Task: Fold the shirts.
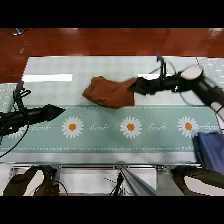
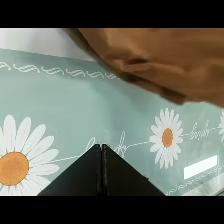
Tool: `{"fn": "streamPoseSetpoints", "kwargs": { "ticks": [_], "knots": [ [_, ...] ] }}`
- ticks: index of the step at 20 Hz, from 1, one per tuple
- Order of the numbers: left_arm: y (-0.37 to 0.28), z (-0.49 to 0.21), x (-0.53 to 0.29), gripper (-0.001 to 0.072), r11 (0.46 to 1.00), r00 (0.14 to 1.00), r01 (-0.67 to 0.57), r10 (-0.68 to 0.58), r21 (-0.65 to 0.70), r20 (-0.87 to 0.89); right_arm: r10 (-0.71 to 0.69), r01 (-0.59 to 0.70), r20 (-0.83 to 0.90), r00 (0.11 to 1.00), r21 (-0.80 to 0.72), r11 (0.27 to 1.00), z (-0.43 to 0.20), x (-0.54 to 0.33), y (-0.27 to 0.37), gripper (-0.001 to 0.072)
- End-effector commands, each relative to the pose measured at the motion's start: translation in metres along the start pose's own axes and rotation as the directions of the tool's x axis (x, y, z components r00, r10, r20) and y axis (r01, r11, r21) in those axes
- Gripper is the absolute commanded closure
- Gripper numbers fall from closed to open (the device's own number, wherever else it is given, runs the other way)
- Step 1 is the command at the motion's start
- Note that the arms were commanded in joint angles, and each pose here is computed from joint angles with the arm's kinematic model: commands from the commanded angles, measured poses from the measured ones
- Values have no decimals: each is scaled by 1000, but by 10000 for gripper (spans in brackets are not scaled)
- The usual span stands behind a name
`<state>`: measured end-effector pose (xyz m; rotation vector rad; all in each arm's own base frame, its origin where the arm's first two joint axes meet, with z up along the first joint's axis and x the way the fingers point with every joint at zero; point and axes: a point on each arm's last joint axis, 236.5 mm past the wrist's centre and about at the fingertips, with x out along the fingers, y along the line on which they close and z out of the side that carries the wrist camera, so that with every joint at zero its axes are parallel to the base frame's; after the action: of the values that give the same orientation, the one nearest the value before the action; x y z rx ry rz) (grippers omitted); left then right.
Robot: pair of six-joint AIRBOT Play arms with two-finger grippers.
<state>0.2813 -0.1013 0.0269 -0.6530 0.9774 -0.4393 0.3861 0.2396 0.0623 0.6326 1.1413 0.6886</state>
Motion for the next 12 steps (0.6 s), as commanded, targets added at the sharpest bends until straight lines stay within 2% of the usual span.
{"fn": "streamPoseSetpoints", "kwargs": {
  "ticks": [1,6,12],
  "knots": [
    [0,-1,0,684,1000,1000,1,-1,-1,-2,-128,135,65,990,-109,985,47,-49,24,675],
    [-2,-5,0,684,1000,1000,9,-9,-1,-20,-199,217,167,966,-94,972,90,-149,28,675],
    [-2,-4,0,684,1000,1000,8,-8,0,-16,-320,301,266,909,110,947,95,-271,-12,675]
  ]
}}
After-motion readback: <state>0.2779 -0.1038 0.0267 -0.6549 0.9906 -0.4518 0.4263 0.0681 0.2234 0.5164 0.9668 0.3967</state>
